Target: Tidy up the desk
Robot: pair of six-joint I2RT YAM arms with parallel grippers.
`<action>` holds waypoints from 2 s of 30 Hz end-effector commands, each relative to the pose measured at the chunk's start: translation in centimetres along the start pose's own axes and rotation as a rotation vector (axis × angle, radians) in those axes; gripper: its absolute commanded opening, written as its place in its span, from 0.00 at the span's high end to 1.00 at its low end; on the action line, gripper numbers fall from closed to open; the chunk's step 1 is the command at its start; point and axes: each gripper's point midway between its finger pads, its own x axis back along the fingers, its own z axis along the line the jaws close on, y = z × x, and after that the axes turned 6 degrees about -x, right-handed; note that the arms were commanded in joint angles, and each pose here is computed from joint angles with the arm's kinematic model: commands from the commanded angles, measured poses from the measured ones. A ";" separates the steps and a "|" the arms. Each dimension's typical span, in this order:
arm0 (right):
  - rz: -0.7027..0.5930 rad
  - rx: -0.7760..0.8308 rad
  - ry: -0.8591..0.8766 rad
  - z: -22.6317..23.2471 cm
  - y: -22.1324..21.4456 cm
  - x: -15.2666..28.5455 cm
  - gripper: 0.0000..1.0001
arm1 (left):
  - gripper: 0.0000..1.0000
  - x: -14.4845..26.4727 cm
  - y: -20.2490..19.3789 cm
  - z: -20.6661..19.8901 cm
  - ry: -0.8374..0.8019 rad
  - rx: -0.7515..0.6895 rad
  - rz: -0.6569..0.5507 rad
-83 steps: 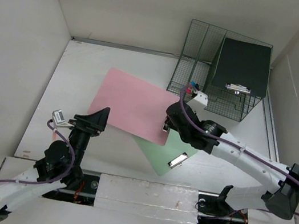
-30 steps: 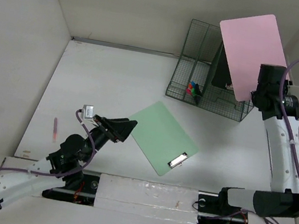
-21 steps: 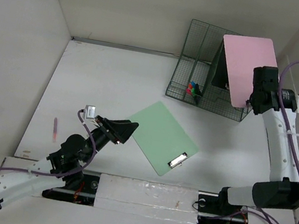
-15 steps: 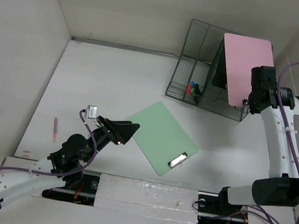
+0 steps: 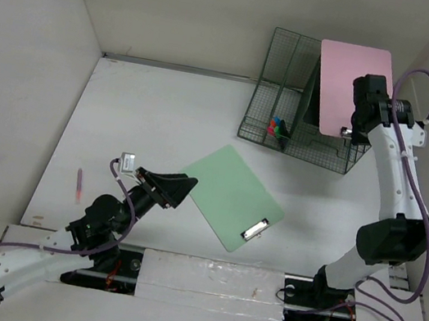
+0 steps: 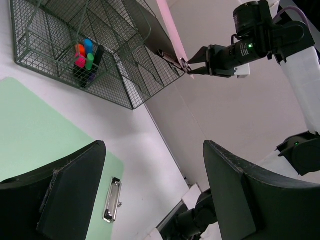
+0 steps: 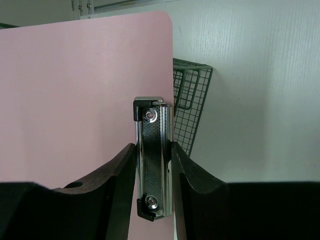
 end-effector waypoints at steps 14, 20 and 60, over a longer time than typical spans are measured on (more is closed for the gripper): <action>-0.003 -0.126 0.169 3.2 2.2 3.8 0.44 | 0.26 0.1 0.5 -1.4 -0.059 0.025 -0.010; -0.027 -0.118 0.283 4.5 2.8 6.3 0.31 | 0.26 0.1 0.4 -1.3 -0.056 0.025 -0.007; 0.094 0.111 0.966 2.4 6.9 -2.9 0.35 | 0.27 -2.5 -2.3 1.2 0.059 -0.172 0.087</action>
